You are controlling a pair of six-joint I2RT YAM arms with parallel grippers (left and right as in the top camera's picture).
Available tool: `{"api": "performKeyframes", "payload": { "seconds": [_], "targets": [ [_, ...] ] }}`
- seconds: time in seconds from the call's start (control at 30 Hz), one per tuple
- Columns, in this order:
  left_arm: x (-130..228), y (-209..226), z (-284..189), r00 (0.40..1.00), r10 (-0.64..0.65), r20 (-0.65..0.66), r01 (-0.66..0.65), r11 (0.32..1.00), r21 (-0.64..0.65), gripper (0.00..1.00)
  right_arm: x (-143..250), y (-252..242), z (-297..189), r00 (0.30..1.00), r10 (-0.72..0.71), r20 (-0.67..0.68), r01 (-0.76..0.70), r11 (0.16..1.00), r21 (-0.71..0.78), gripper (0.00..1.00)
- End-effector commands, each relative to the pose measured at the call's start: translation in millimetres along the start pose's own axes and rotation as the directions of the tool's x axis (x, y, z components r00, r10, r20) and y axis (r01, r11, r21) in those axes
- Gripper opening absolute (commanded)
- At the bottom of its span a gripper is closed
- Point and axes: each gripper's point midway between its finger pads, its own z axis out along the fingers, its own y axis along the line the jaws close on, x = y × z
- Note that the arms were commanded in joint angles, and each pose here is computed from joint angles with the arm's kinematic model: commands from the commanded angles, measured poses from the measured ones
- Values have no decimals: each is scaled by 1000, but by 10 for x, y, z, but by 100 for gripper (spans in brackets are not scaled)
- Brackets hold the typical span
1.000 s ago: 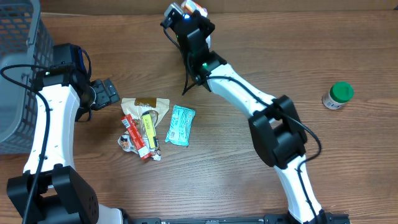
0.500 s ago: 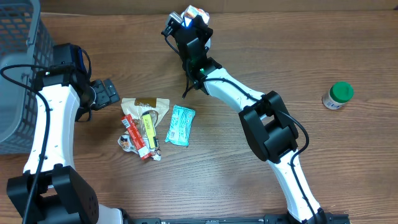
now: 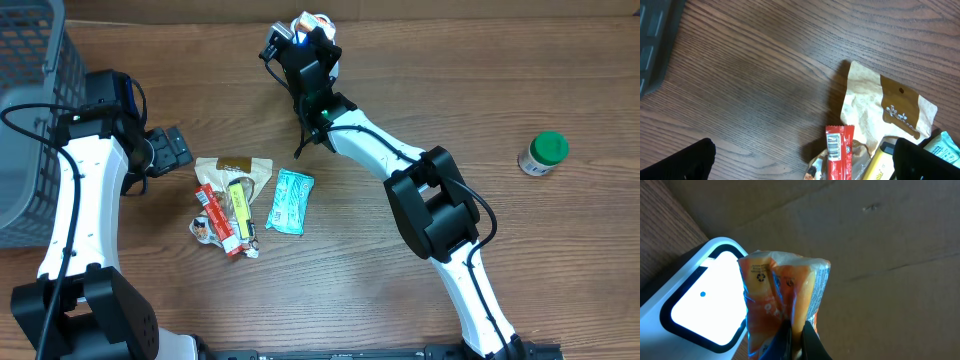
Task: Scan the item barcode
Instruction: 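Hold the orange packet in front of the scanner window, then move the orange packet right and set it beside the jar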
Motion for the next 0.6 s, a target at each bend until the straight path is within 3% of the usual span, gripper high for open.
{"api": "performKeyframes", "payload": {
  "seconds": [0.0, 0.17, 0.33, 0.57],
  "targets": [
    [-55, -26, -58, 1000, 19, 20, -20, 1000, 10, 100, -4, -144, -4, 999, 41, -14, -40, 998, 47, 3],
    [-55, -26, -58, 1000, 19, 20, -20, 1000, 10, 100, -156, -579, -171, 976, 216, 19, -217, 972, 84, 4],
    [-55, -26, -58, 1000, 19, 20, -20, 1000, 10, 100, -320, -1093, -493, 933, 356, 53, -357, 934, 26, 3],
    [-56, -26, -58, 1000, 19, 20, -19, 1000, 10, 100, -30, -1696, -1012, 840, 538, -71, -542, 839, -44, 4]
  ]
}}
